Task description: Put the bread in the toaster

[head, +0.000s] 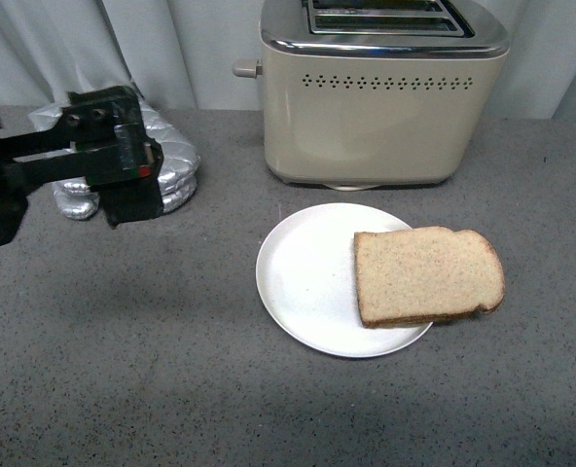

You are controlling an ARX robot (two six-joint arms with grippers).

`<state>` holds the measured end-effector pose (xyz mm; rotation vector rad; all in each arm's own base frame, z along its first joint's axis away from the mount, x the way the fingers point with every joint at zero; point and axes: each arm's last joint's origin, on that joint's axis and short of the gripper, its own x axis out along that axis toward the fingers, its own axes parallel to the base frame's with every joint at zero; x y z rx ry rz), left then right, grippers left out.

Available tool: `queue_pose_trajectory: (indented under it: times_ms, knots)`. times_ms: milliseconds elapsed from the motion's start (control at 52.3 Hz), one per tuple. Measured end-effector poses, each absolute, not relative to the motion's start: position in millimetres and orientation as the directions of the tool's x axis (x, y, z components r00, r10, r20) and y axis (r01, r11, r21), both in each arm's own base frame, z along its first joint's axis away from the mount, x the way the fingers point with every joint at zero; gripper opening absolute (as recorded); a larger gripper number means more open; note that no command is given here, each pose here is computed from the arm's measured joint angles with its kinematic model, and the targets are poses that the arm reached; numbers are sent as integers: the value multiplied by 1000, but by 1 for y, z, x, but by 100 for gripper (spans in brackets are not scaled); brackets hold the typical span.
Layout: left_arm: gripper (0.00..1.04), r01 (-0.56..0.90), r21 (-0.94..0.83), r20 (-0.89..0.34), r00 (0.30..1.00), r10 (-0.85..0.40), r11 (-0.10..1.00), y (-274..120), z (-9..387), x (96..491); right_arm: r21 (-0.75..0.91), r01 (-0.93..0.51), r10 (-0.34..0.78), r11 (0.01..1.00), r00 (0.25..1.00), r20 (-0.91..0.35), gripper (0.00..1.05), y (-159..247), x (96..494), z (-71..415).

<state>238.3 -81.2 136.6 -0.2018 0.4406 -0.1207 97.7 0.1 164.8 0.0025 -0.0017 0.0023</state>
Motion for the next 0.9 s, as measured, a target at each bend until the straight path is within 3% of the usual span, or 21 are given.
queue_pose_trajectory:
  times_ms: [76,210,268,516,611,898]
  knots:
    - [98,54,-210,-347,929,-126,976,-73,145,210,2,-2,2,1000,1000,2,95,0,98,165]
    - [73,18,-88,-93,995,-27,996,-42,142,174,2,-2,2,1000,1000,2,95,0,98,165]
    - [64,3,-63,-52,999,-6,998,-33,145,165,2,0,0,1000,1000,1,95,0,98,165]
    - [26,8,-18,-24,1000,-8,1000,-20,160,148,2,-2,2,1000,1000,1,95,0,98,165]
    - [3,6,-15,-2,1000,-6,1000,-15,166,142,2,-2,2,1000,1000,1,95,0,98,165]
    - [4,1,-7,17,1000,-1,1000,0,172,129,2,-2,2,1000,1000,1,95,0,98,165]
